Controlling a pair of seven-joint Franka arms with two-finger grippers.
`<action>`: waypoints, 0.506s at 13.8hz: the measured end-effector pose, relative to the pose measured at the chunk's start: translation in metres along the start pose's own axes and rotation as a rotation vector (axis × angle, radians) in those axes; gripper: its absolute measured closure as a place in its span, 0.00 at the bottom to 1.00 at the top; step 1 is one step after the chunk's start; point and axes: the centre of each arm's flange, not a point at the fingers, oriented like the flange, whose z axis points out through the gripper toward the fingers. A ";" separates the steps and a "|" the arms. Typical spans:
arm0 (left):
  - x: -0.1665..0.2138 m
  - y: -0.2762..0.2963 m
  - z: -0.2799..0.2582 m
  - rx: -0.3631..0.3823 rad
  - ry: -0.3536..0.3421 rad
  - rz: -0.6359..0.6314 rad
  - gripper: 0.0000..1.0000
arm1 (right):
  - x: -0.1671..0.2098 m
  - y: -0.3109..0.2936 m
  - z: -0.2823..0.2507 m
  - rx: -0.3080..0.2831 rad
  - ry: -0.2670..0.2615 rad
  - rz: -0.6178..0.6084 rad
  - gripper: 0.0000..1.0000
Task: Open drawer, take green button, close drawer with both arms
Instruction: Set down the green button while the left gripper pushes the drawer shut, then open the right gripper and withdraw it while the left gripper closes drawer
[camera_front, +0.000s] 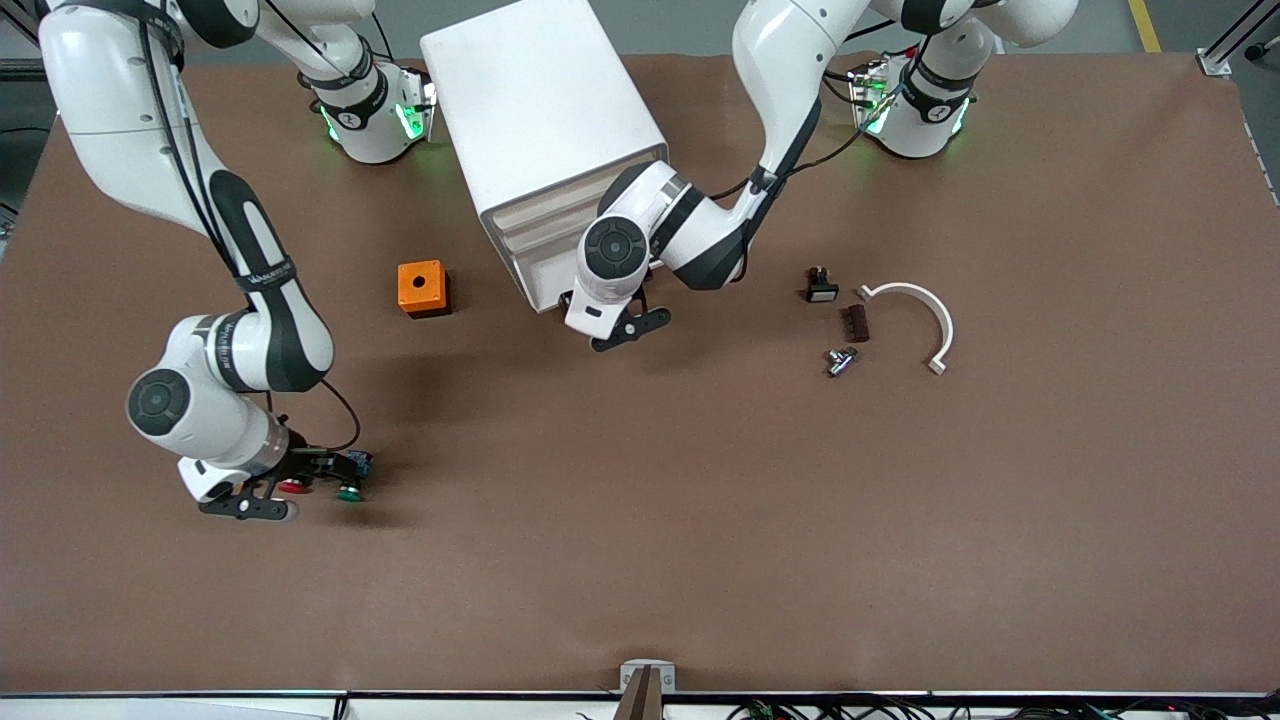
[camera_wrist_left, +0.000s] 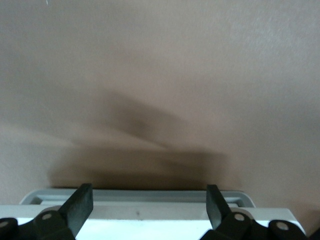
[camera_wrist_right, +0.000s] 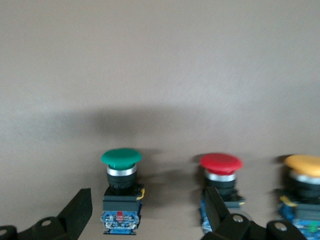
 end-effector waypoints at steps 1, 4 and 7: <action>-0.003 0.000 0.001 0.001 -0.013 -0.002 0.00 | 0.003 0.006 -0.016 0.000 0.020 -0.007 0.00; -0.013 0.001 0.008 -0.002 -0.063 -0.012 0.00 | 0.006 0.020 -0.068 -0.003 0.060 -0.023 0.00; -0.020 0.001 0.013 -0.008 -0.106 -0.025 0.00 | -0.006 0.022 -0.127 -0.007 0.048 -0.026 0.00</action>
